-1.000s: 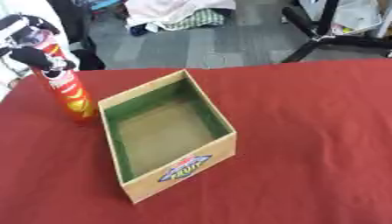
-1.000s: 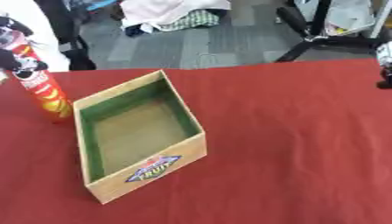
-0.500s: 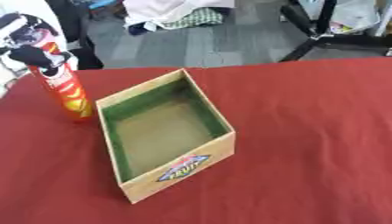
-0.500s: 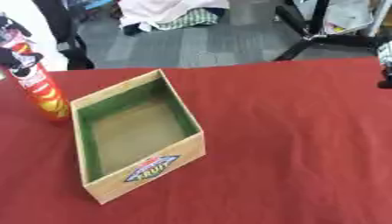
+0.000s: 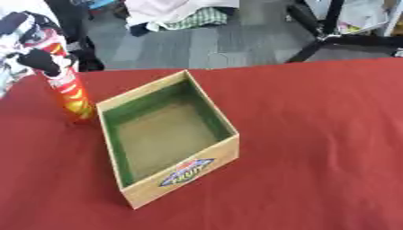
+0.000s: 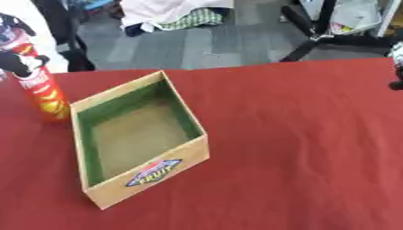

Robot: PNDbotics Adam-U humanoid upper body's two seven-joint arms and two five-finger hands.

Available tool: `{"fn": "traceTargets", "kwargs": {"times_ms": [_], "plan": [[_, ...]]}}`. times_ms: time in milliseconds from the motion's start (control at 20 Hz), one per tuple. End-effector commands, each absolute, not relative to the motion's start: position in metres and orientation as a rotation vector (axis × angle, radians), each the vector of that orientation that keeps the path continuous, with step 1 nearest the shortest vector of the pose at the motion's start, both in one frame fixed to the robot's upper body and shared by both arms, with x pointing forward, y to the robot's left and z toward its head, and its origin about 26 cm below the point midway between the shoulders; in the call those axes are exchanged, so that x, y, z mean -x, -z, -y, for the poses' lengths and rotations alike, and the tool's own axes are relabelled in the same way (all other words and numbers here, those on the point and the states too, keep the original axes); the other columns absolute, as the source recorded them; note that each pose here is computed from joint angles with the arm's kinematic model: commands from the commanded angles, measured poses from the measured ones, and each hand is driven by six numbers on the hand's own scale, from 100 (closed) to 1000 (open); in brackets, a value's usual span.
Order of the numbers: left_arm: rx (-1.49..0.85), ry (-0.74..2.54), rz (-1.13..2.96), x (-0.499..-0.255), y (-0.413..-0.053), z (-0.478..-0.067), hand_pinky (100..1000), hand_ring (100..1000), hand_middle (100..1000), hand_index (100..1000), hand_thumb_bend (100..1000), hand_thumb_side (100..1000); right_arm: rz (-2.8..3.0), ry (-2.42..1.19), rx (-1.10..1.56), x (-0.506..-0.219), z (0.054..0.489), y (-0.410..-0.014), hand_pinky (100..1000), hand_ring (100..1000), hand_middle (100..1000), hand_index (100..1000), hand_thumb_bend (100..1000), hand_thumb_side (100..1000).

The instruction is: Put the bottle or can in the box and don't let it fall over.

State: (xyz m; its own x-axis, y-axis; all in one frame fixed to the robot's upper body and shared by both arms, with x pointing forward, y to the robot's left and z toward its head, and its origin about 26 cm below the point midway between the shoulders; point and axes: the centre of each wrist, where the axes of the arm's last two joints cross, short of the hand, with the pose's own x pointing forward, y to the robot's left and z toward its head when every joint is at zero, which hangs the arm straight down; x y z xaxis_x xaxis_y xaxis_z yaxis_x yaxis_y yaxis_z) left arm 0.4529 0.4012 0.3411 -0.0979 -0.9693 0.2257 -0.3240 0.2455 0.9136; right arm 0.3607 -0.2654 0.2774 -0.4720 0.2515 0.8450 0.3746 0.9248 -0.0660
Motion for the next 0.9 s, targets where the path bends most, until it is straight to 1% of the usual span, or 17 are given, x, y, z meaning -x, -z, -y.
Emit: {"fn": "traceTargets", "kwargs": {"times_ms": [50, 250, 650, 750, 900], "plan": [[-1.221, 0.936, 1.595, -0.453, -0.340, -0.401, 100, 100, 116, 115, 352, 100, 2.117, 0.165, 0.466, -0.356, 0.271, -0.288, 541, 700, 745, 709, 283, 517], [-1.213, 0.933, 1.619, -0.451, -0.347, -0.399, 100, 100, 101, 108, 360, 100, 2.112, 0.170, 0.468, -0.357, 0.271, -0.286, 541, 698, 743, 707, 284, 516], [-1.215, 0.815, 1.692, -0.443, -0.366, -0.399, 100, 100, 100, 102, 418, 100, 2.089, 0.171, 0.475, -0.357, 0.273, -0.279, 541, 696, 742, 706, 287, 513], [-1.199, 0.776, 1.725, -0.439, -0.373, -0.397, 100, 100, 100, 100, 450, 100, 2.085, 0.171, 0.475, -0.358, 0.273, -0.277, 541, 696, 742, 706, 287, 512], [-1.152, 0.720, 1.795, -0.433, -0.385, -0.391, 100, 100, 100, 100, 459, 100, 2.081, 0.171, 0.476, -0.358, 0.273, -0.275, 541, 696, 741, 706, 287, 512]]}}
